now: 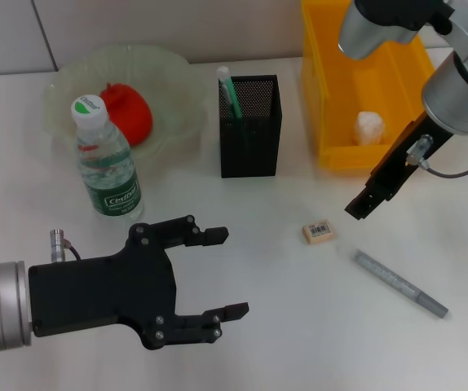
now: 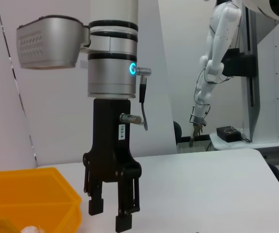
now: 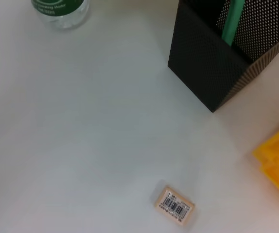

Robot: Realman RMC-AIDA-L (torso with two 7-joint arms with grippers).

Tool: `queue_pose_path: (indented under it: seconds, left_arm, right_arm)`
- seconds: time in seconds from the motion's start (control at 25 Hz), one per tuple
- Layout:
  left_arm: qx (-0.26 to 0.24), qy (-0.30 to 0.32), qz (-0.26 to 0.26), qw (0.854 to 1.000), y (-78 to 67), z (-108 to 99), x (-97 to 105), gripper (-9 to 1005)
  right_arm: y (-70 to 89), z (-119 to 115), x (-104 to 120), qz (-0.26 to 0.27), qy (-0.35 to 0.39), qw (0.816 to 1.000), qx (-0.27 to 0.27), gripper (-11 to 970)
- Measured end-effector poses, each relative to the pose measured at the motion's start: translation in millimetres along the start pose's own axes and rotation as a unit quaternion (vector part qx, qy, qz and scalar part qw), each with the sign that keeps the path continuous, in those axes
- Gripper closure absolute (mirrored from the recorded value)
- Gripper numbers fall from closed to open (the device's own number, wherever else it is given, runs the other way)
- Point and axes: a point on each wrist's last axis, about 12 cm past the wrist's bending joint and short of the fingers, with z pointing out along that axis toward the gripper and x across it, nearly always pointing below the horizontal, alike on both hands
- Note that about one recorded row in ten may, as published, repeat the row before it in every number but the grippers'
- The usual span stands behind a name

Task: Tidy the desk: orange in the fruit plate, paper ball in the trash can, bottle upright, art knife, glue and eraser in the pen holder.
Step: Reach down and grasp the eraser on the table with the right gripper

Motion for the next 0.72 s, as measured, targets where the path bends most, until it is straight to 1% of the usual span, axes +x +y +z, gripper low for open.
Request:
queue_pose_path:
  seconds: [0.32, 0.72]
  left_arm:
    - [0.001, 0.000, 0.000, 1.000, -0.2, 0, 0, 211]
    - [0.002, 0.000, 0.000, 1.000, -0.9, 1, 0, 211]
  right_arm:
    - [-2.5, 12, -6, 0.000, 0.005, 1.000, -0.004, 237]
    - [1.8, 28, -16, -0.020, 0.019, 1.000, -0.001, 239]
